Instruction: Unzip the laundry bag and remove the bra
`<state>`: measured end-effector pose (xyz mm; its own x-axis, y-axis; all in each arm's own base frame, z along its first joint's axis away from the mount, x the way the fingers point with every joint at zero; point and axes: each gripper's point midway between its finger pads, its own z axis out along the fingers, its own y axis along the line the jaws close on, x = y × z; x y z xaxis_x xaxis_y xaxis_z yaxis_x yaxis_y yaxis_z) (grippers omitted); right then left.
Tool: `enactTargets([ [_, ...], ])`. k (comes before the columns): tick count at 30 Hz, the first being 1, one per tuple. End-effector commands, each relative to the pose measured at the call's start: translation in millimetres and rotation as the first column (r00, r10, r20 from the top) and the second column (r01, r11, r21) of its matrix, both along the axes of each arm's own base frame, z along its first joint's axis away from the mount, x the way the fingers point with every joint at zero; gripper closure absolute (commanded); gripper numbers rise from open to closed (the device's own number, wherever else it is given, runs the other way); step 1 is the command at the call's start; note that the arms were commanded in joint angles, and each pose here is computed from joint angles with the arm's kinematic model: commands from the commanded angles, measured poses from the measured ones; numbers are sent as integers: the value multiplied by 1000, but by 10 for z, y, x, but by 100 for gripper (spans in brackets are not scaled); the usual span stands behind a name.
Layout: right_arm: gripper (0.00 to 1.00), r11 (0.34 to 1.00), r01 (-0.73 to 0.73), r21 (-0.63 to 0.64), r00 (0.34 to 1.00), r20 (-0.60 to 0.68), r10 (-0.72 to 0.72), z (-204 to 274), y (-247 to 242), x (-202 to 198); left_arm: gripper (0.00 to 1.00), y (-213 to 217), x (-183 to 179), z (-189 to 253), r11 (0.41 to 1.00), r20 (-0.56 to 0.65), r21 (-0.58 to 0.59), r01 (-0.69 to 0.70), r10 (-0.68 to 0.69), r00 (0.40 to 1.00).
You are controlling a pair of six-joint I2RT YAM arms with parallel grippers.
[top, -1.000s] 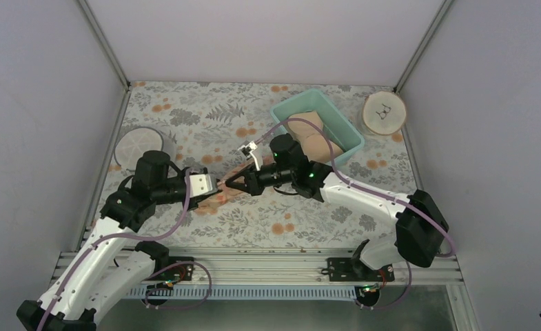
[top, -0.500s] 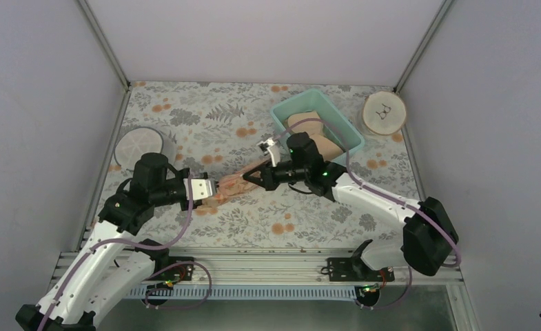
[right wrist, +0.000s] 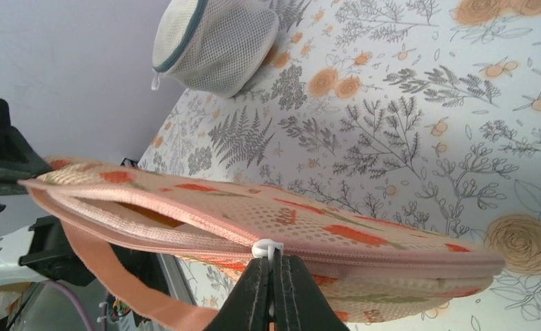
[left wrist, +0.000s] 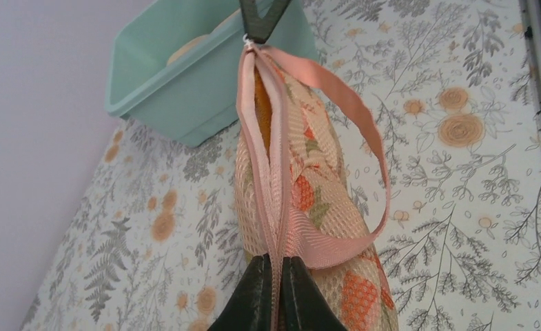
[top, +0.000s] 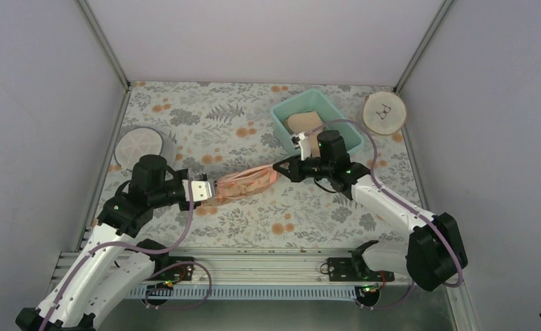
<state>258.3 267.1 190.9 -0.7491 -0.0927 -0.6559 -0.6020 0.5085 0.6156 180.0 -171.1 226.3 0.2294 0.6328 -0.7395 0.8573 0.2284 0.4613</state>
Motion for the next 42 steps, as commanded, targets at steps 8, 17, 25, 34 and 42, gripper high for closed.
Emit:
enactTargets([
  [8, 96, 996, -85, 42, 996, -7, 85, 82, 192, -217, 44, 213, 76, -562, 992, -84, 109, -66, 75, 994],
  [17, 96, 987, -130, 89, 991, -1, 131, 345, 662, -399, 13, -81, -360, -239, 989, -241, -31, 143, -146, 959],
  [25, 96, 976, -181, 116, 983, 3, 182, 435, 949, -540, 14, -367, 49, 4, 994, -255, -111, 2, -31, 966],
  [34, 96, 968, -215, 129, 977, 22, 214, 494, 1026, -651, 59, -528, 145, -123, 996, -255, -88, 3, -25, 967],
  [42, 97, 964, -230, 134, 973, 31, 228, 499, 1001, -693, 97, -518, 190, -160, 997, -244, -77, -11, -8, 970],
])
